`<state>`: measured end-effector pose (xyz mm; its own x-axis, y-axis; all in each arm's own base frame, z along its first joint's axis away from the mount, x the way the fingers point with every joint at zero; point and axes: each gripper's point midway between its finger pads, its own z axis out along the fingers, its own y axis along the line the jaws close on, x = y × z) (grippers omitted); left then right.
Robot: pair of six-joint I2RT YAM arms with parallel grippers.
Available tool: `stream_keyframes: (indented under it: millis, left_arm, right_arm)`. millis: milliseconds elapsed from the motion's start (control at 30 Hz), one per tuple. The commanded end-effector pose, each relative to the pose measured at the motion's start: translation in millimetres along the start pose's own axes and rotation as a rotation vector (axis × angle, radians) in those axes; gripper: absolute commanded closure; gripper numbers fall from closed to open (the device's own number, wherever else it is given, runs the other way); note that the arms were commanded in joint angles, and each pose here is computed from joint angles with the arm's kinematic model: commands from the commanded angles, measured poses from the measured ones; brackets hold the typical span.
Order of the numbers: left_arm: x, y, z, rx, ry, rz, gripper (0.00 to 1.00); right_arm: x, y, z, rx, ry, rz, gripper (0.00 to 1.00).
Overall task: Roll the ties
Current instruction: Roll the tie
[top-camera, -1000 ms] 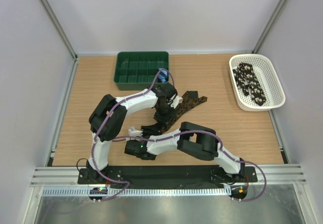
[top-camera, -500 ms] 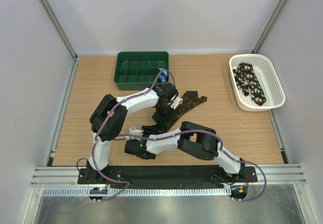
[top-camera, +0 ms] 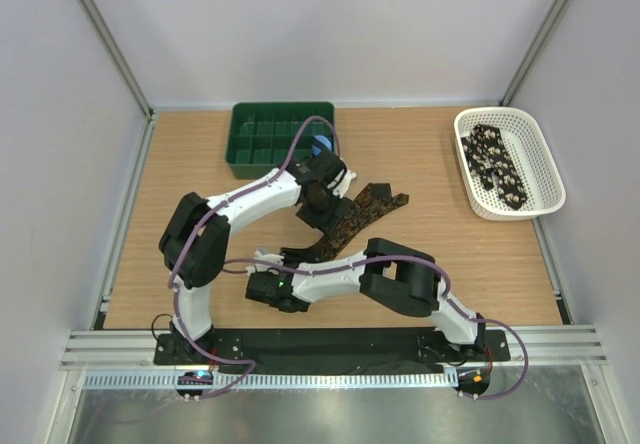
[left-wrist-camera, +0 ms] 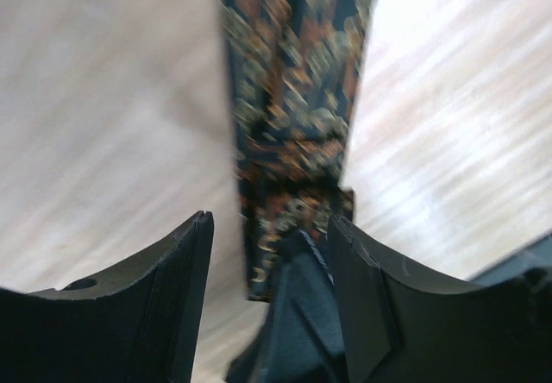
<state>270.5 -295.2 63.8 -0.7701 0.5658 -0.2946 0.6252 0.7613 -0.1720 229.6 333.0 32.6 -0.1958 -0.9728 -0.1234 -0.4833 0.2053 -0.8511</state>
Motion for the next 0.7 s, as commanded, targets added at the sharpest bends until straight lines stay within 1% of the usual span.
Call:
stream_keyframes:
  millis: [0,100,133,200,233,333,367,400,467,500,533,567,600,633,667]
  left_arm:
    - [-50.7,21.0,-35.1,-0.067,-0.227,-0.015,0.40]
    - [-58.2,23.4,-44.2,-0.085,-0.261,-0.016,0.40]
    - [-66.9,24.1,-55.0,-0.094,-0.314,-0.015,0.40]
    - [-68.5,31.2,-61.8,-0.112,-0.356,-0.036,0.39]
    - [-74.8,34.1,-69.1,-0.114,-0.400,-0.061,0.39]
    - [-73.3,58.6,-92.5,-0.172,-0.490,-0.140,0.37]
    - [-80.4,62.5,-112.3,-0.174,-0.569,-0.171,0.36]
    - [-71.1,68.9,-109.4,-0.186,-0.573,-0.193,0.36]
    - [-73.2,88.4,-127.1,-0.234,-0.667,-0.263,0.33]
    - [-61.5,96.6,-135.3,-0.272,-0.698,-0.299,0.29]
    - [-61.8,103.3,-146.8,-0.307,-0.758,-0.338,0.21]
    - [-56.0,109.3,-152.3,-0.338,-0.789,-0.367,0.18]
    - [-41.1,114.5,-160.4,-0.370,-0.832,-0.417,0.01]
    - [-38.8,119.2,-166.5,-0.387,-0.889,-0.449,0.00]
    - [-33.4,122.4,-170.8,-0.401,-0.924,-0.476,0.00]
  right_arm:
    - [-3.6,14.6,-13.4,-0.117,-0.029,0.075,0.89]
    - [-2.5,14.1,-13.2,-0.119,-0.027,0.075,0.89]
    - [-2.7,15.6,-14.1,-0.128,-0.030,0.076,0.89]
    - [-4.6,16.0,-16.6,-0.144,-0.037,0.111,0.90]
    - [-3.9,16.7,-16.7,-0.153,-0.038,0.115,0.90]
    - [-8.9,13.2,-24.4,-0.203,-0.072,0.168,0.90]
    - [-8.9,17.4,-24.1,-0.245,-0.079,0.186,0.90]
    - [-9.1,17.6,-24.7,-0.267,-0.084,0.201,0.90]
    - [-9.4,12.3,-24.2,-0.311,-0.099,0.257,0.90]
    - [-12.0,16.4,-27.6,-0.368,-0.112,0.272,0.90]
    - [-9.2,17.8,-26.6,-0.393,-0.111,0.281,0.90]
    - [-13.5,12.8,-30.2,-0.418,-0.134,0.317,0.90]
    - [-14.4,15.5,-30.6,-0.475,-0.140,0.340,0.90]
    - [-12.3,17.9,-29.6,-0.500,-0.145,0.359,0.90]
    - [-13.6,8.9,-30.1,-0.521,-0.161,0.403,0.90]
